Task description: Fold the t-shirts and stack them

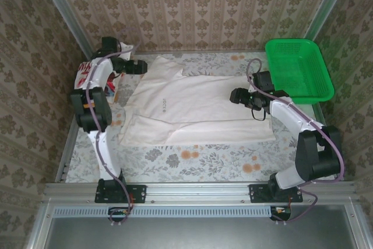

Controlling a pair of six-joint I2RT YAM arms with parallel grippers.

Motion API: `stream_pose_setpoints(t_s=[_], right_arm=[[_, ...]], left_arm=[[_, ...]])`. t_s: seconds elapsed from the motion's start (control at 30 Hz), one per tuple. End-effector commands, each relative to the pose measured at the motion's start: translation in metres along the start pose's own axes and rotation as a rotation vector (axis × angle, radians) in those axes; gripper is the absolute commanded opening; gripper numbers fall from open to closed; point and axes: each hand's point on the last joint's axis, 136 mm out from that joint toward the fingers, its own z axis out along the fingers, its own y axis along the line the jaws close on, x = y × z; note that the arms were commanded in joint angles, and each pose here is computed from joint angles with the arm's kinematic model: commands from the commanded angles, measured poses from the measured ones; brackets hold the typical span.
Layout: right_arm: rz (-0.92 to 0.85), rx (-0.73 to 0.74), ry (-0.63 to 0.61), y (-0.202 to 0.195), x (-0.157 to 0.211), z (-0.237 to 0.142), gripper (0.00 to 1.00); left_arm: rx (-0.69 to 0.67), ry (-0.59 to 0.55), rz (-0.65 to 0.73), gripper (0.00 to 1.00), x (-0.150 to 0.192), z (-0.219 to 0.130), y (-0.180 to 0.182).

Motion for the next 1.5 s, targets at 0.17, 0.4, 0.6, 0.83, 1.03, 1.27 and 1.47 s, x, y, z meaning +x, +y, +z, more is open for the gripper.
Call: stream_pose_setpoints(t_s=[0.17,0.4,0.6,0.83,1.03,1.27,1.47], right_arm=[[-0.013,0.015,-0.02,-0.003,0.004,-0.012,0.76],[0.003,0.023,-0.023,-0.006,0.009,-0.015,0.76],[0.009,0.037,-0.012,-0.01,0.013,-0.014,0.76],[0.007,0.038,-0.03,-0.011,0.014,-0.02,0.76],[0.009,0.04,-0.03,-0.012,0.014,-0.018,0.76],[0.009,0.061,-0.03,-0.016,0.014,-0.016,0.76],[0.007,0.066,-0.029,-0.017,0.015,-0.016,0.76]], left_arm=[[-0.053,0.115,0.155,0.65,-0.005,0.05,0.026],[-0.017,0.105,0.189,0.58,-0.008,0.085,0.019],[-0.027,0.149,0.129,0.56,0.01,0.108,0.023],[-0.046,0.196,0.096,0.48,0.026,0.116,0.031],[-0.027,0.227,0.084,0.25,0.036,0.111,0.031],[0.016,0.218,0.082,0.37,0.032,0.105,0.011],[-0.002,0.251,0.09,0.28,0.038,0.099,0.012]])
